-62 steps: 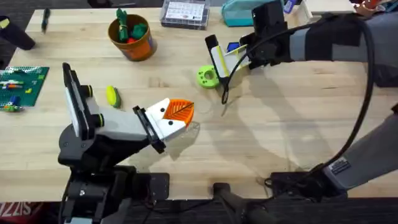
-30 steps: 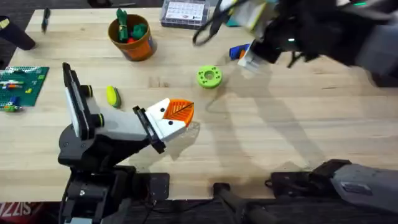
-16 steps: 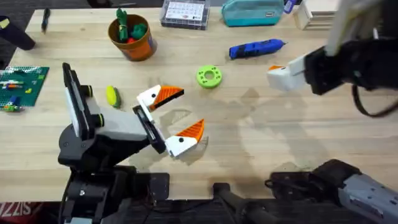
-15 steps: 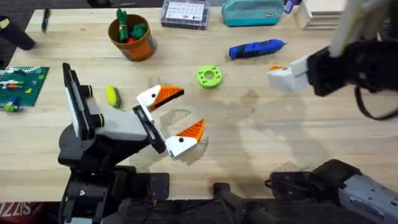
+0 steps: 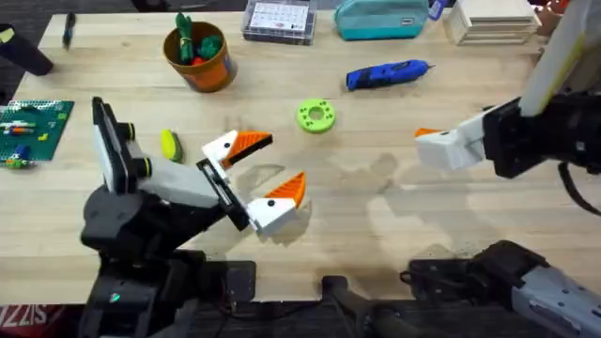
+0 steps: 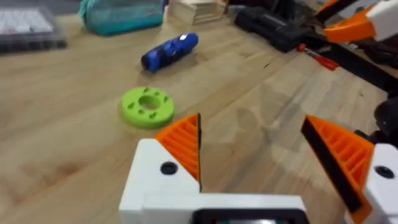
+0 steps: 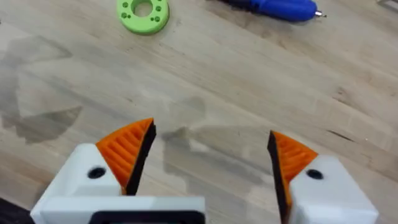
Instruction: Pick up the gripper from the table and insert it into the empty holder that is missing its gripper. Then pick up a screw, insert it into the mounting hole, and use the screwdriver to tighten it. Finally, clean up the table by picking up the vegetable and placing it into the bucket.
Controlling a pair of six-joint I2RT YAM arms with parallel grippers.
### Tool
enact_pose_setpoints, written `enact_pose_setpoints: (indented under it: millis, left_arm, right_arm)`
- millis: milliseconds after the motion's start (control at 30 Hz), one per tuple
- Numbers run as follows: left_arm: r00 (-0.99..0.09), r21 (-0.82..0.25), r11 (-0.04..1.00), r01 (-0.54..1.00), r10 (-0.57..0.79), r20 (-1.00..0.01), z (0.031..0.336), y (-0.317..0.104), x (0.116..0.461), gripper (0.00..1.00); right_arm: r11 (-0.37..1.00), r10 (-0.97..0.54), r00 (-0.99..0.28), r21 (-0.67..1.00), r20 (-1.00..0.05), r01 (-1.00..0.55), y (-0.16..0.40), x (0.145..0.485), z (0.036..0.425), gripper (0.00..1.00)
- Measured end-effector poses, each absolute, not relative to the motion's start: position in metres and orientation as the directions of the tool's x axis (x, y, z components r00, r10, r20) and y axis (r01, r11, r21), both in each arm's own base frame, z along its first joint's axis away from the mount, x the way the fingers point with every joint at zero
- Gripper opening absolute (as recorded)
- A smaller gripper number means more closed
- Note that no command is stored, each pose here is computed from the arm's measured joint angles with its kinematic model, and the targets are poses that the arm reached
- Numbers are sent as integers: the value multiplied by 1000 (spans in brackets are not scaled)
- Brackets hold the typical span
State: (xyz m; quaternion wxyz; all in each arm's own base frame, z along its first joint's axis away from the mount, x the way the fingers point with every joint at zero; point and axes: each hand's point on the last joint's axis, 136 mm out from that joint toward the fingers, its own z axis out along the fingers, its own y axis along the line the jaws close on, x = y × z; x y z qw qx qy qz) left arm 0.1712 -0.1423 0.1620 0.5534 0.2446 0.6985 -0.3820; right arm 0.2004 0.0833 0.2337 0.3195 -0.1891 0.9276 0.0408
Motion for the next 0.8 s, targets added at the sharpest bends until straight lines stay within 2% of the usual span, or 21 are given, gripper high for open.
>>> enact_pose_setpoints:
  millis: [167, 433, 533, 667, 800]
  left_arm:
    - [-402, -355, 687, 634, -100, -910, 176, -127, 164, 985]
    - [-550, -383, 838, 389, -122, -826, 231, -92, 141, 985]
    - [-652, -381, 879, 288, -112, -750, 240, -81, 142, 985]
    - [-802, -338, 928, 157, -80, -592, 248, -65, 148, 985]
    - [-865, -284, 954, 91, -66, -497, 258, -55, 175, 985]
  right_arm:
    - [925, -332, -740, -47, -585, -378, 81, 195, 230, 994]
    - [925, -332, -740, -47, -584, -378, 81, 195, 229, 994]
    - [925, -332, -740, -47, -584, -378, 81, 195, 229, 994]
    - [925, -332, -741, -47, -584, -378, 81, 195, 229, 994]
    - [925, -332, -741, -47, -584, -378, 81, 195, 229, 993]
